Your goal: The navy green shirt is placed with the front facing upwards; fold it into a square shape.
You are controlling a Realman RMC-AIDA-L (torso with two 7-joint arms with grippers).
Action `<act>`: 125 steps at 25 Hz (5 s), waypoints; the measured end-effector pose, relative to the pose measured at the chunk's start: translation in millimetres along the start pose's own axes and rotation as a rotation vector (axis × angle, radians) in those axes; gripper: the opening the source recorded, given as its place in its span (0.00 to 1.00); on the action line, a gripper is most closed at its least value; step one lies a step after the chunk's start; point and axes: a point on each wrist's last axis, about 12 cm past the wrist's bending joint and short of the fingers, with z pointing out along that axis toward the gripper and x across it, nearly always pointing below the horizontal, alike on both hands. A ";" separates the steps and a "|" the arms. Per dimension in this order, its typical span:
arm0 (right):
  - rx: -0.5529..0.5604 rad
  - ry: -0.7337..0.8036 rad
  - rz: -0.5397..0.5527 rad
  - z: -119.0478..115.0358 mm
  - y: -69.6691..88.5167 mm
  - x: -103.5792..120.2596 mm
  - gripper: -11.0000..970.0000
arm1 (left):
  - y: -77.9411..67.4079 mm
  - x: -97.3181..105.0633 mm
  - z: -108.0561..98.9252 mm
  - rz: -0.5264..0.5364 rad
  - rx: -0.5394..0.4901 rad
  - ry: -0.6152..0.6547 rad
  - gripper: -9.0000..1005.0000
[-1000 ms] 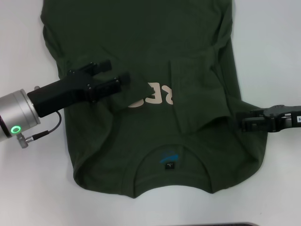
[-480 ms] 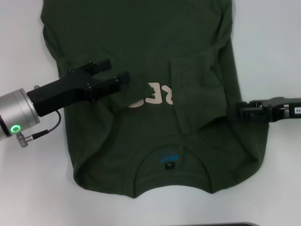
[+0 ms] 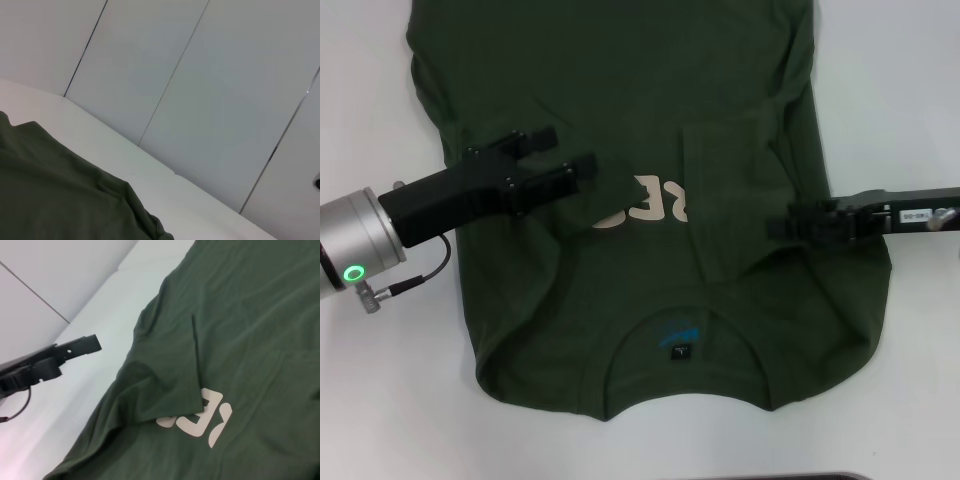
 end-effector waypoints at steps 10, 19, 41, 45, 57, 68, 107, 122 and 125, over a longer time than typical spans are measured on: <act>-0.002 0.066 -0.022 23.8 3.1 -0.6 0.73 | 0.2 -0.3 -0.2 -0.005 -0.001 0.000 0.84; -0.084 0.012 -0.046 20.6 12.0 -5.0 0.73 | 1.5 -1.9 -1.2 -0.003 -0.006 -0.004 0.84; 0.123 -0.075 0.209 -74.5 -29.4 39.0 0.73 | 1.9 -4.3 1.1 0.001 -0.003 -0.006 0.84; 0.123 -0.054 0.211 -71.6 -29.0 41.4 0.73 | 1.6 -4.1 1.6 0.000 -0.001 -0.006 0.84; 0.136 -0.028 0.223 -67.5 -30.5 43.9 0.73 | 1.5 -4.3 2.0 0.001 0.000 -0.006 0.84; 0.123 -0.020 0.220 -61.2 -28.2 43.4 0.73 | 1.8 -5.5 2.6 0.005 0.001 -0.007 0.84; 0.069 0.017 0.183 -41.5 -19.4 43.2 0.34 | 2.9 -7.9 3.4 0.011 0.001 -0.005 0.84; 0.086 -0.019 0.203 -52.0 -21.5 55.2 0.01 | 2.9 -9.2 4.4 0.011 0.005 -0.007 0.84; 0.113 -0.065 0.234 -65.1 -23.9 69.9 0.01 | 2.9 -9.6 3.8 0.002 0.007 -0.007 0.84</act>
